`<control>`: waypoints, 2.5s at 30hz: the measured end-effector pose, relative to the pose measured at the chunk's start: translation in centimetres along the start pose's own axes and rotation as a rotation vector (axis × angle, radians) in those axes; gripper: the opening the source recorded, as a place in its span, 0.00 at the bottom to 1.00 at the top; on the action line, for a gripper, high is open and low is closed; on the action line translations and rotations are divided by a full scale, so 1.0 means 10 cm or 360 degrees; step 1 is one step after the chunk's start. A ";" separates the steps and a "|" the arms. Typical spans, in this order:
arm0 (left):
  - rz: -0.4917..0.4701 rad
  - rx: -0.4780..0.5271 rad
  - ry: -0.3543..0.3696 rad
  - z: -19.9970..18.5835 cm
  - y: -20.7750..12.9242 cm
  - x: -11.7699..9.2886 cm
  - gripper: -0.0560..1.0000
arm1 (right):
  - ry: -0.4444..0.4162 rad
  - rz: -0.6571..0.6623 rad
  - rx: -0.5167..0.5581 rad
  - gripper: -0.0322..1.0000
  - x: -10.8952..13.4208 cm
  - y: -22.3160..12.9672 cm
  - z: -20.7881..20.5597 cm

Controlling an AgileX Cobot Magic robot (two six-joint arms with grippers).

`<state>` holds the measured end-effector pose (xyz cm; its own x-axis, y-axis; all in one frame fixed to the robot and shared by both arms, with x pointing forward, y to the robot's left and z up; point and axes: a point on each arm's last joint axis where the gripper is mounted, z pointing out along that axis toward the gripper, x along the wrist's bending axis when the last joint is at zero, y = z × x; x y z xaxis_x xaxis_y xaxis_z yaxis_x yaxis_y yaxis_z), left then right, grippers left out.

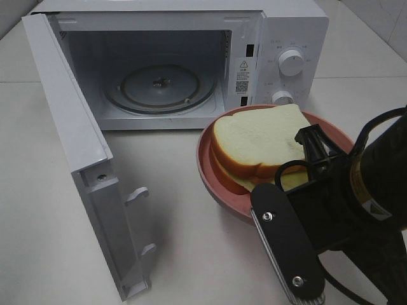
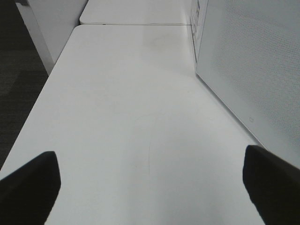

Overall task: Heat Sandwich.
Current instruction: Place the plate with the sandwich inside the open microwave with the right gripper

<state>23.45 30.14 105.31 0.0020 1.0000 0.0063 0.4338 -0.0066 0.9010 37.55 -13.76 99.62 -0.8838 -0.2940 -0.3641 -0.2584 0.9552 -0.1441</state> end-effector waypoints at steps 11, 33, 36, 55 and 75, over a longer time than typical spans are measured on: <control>0.0000 0.0000 0.0000 0.00 0.00 0.00 0.99 | 0.0017 -0.0266 -0.0073 0.07 -0.19 -0.26 0.13; 0.0000 0.0000 0.0000 0.00 0.00 0.00 0.99 | 0.0028 -0.0581 -0.0220 0.07 -0.29 -0.43 0.24; 0.0000 0.0000 0.0000 0.00 0.00 0.00 0.99 | 0.0022 -0.0576 -0.0257 0.07 -0.30 -0.39 0.27; 0.0000 0.0000 0.0000 0.00 0.00 0.00 0.99 | -0.0037 -0.0597 -0.0319 0.07 -0.78 -0.16 0.41; 0.0000 0.0000 0.0000 0.00 0.00 0.00 0.99 | -0.0147 -0.0644 -0.0363 0.07 -1.19 0.15 0.54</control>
<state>23.45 30.14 105.31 0.0020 1.0000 0.0063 0.4338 -0.0066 0.9010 49.77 -9.04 98.81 -0.6589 -0.6359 -0.4020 -0.6630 0.7433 -0.0892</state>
